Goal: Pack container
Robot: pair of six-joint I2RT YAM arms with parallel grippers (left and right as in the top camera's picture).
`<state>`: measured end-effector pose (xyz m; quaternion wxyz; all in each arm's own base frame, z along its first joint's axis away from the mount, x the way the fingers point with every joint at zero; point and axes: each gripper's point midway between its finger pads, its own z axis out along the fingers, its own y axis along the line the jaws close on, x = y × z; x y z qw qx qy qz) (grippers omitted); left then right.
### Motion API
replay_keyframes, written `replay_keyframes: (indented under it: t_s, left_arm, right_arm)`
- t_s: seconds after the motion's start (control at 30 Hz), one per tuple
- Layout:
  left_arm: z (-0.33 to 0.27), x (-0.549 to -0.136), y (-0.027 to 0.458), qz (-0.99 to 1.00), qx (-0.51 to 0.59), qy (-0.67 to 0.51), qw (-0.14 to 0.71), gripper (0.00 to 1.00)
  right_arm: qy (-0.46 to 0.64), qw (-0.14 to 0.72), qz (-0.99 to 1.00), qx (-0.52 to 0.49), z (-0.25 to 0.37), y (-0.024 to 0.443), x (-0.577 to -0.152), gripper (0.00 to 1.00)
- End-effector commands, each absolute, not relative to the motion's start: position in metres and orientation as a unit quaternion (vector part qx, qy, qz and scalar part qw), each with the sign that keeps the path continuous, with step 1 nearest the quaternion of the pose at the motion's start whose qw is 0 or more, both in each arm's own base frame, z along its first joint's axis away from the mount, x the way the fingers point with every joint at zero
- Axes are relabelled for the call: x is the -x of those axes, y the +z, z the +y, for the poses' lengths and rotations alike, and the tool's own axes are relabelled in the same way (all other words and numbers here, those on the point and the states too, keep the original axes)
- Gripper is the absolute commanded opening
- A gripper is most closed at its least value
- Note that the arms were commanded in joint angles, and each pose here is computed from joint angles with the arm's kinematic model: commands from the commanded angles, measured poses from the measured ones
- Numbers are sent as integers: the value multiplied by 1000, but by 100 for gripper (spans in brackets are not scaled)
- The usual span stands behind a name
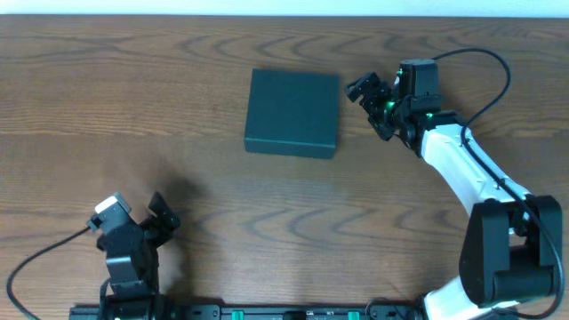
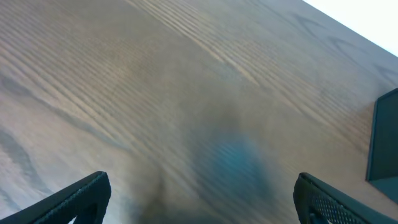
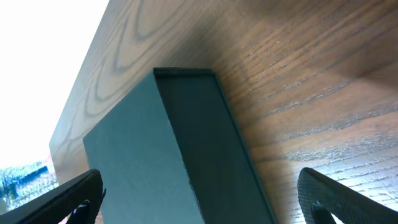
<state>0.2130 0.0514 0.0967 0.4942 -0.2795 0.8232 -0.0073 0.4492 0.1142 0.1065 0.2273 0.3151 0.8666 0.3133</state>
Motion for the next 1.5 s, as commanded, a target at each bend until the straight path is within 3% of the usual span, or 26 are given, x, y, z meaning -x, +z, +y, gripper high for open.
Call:
replay_keyframes:
  t_s: [0.0,0.47,1.47]
  left_arm:
    - [55,-211,93,813,281,-2,509,95]
    - [57,-212,113,786,252,9,564,95]
    - [54,-213,112,788,249,4,562,95]
  right_arm:
    - [317,230,865,-313,118,111,-451,99]
    - [317,230,865,-313,118,111,-451,99]
    - [319,233,864,-311,119,116,-451,99]
